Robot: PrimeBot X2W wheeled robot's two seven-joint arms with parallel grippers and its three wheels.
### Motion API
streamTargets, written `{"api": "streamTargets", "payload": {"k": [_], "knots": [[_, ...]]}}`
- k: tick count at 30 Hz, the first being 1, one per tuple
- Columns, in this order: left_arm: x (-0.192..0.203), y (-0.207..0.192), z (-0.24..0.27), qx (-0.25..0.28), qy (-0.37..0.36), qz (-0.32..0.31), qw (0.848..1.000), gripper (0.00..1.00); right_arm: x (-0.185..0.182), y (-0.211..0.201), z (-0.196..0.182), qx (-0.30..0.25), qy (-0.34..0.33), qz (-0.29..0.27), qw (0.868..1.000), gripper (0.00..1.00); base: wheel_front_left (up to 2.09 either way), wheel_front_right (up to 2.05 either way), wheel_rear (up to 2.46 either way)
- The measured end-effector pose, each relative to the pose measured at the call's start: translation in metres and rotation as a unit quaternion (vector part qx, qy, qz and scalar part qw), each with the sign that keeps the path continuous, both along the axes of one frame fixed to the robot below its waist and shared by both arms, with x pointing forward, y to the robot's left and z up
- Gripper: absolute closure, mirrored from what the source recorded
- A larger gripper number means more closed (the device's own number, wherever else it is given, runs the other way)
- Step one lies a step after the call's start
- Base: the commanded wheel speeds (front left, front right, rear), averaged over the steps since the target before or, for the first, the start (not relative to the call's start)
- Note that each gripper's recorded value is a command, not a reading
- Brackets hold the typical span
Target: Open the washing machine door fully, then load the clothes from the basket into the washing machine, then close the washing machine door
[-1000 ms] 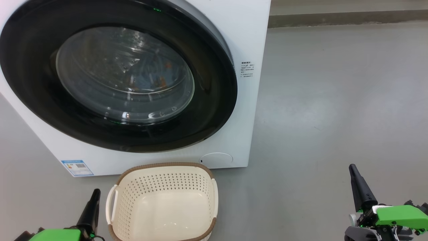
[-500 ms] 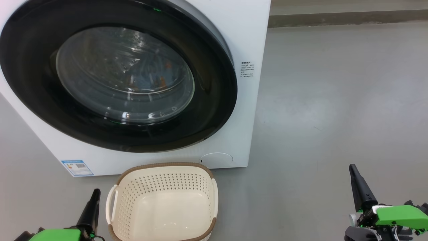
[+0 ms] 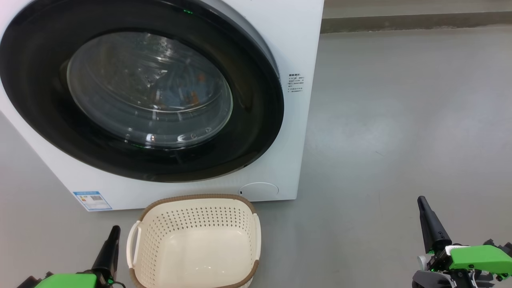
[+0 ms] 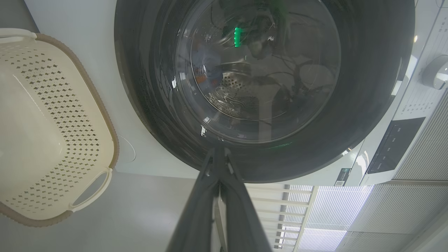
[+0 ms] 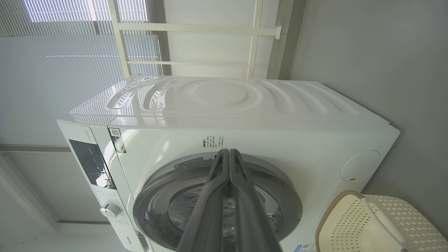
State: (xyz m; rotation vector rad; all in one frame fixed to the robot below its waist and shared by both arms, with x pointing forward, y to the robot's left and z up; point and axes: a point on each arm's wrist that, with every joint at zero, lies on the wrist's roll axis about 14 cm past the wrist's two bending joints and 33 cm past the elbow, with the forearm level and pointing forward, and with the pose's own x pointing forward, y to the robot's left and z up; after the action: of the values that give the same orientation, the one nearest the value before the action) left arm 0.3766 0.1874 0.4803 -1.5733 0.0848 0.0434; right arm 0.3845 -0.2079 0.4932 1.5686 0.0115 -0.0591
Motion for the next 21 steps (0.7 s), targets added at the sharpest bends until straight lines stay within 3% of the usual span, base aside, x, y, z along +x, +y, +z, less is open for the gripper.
{"api": "streamTargets", "payload": {"k": [21], "knots": [[0.0001,-0.0001,0.0001,0.000,0.000,0.000,1.000,1.00,0.0000,0.0000,0.0000,0.000,0.000,0.000,1.000,1.00,0.00,0.00,0.00]]}}
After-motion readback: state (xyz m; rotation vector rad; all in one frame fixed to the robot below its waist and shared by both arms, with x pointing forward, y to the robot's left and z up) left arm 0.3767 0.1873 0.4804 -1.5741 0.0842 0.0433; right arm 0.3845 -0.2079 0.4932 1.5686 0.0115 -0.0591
